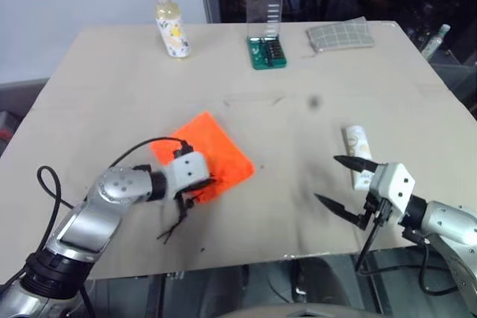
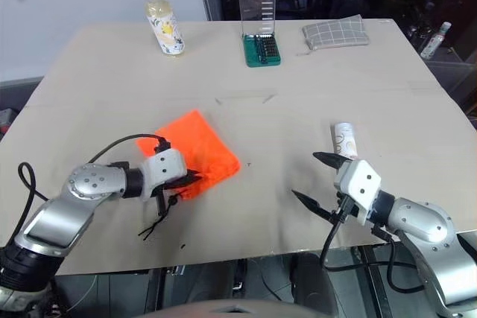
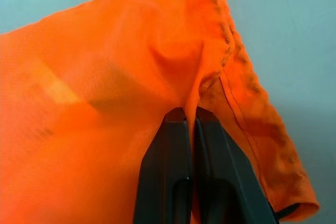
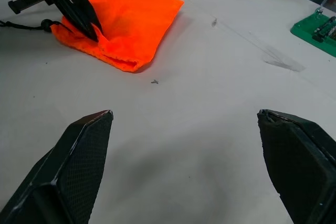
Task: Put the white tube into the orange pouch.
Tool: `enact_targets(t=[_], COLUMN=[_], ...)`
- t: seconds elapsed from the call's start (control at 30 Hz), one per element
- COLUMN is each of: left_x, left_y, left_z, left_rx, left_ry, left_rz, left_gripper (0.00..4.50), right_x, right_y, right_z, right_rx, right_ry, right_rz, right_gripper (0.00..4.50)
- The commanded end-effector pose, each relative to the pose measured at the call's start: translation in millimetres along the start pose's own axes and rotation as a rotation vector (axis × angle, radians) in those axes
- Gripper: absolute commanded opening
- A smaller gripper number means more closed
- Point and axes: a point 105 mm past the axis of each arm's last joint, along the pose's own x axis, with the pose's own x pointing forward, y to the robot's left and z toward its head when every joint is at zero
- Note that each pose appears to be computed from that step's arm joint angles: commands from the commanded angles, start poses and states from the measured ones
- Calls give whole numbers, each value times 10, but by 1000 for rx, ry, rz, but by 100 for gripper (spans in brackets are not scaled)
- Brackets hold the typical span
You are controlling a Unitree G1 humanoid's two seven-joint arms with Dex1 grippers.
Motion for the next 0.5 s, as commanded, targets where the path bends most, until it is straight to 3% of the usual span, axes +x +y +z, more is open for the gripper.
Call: enact_targets(t=[0.03, 0.17, 0.33, 0.5], left_x=[-93, -414, -561, -557], left_y=[34, 180, 306, 328], left_z=[158, 526, 744, 830], left_rx=[-156, -368, -433, -442], left_ry=[-116, -305, -369, -373], left_rz=[-51, -182, -202, -199], left_gripper=[5, 5, 5, 5], right_x=[5, -49, -168, -250], right_y=[-36, -230, -467, -659], right_z=[43, -230, -487, -706], right_rx=[-13, 12, 22, 187], right_ry=[14, 168, 328, 425], right_rz=[-49, -212, -429, -596], right_gripper=[450, 450, 450, 450])
